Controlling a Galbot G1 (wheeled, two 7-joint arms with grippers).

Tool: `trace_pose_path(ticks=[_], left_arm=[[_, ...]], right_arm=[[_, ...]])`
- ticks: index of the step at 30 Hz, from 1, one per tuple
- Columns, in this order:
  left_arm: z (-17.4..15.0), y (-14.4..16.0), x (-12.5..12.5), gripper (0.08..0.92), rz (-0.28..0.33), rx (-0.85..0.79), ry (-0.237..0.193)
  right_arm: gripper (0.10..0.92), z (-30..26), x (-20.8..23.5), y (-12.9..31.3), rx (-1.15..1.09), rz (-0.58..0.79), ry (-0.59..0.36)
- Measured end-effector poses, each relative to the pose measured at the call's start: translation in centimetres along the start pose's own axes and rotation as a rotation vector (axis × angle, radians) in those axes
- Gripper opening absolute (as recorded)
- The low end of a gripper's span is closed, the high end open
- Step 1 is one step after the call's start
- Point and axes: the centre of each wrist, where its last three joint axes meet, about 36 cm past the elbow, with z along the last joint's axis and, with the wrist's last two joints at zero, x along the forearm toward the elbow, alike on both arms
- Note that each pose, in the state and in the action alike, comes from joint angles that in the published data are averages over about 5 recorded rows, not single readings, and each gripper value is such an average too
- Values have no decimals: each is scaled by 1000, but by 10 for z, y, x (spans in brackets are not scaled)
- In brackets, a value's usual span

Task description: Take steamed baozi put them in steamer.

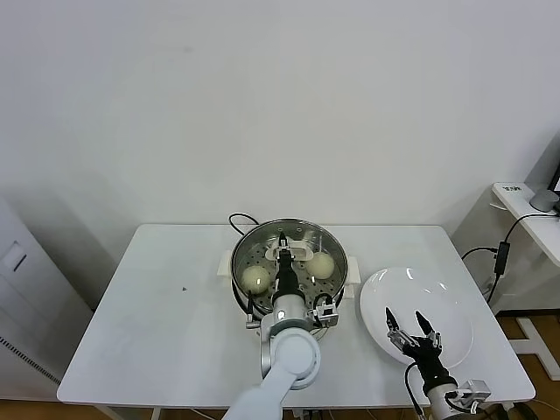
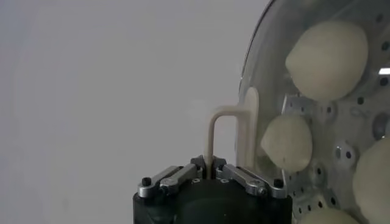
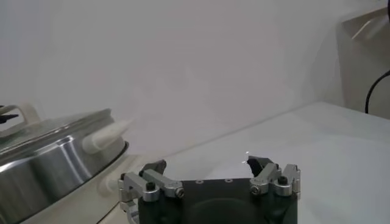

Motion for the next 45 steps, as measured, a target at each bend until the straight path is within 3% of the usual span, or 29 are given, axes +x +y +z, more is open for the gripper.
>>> trace_pose_path(ticks=[12,34,37,45], left_arm=[[1,-3,3,158,-9,23,-5],[12,36,36,757,13,181,-31],[16,41,42,815,18,201,-30],[25,51,56,823,25,245,-20]], right_arm=[[823,-1,0,0,0,0,-2],[823,-3,-1,3,0,-3,-7],[823,-3,0,4,1,-3,-7],[823,-4,1,6,2,-7,-9]])
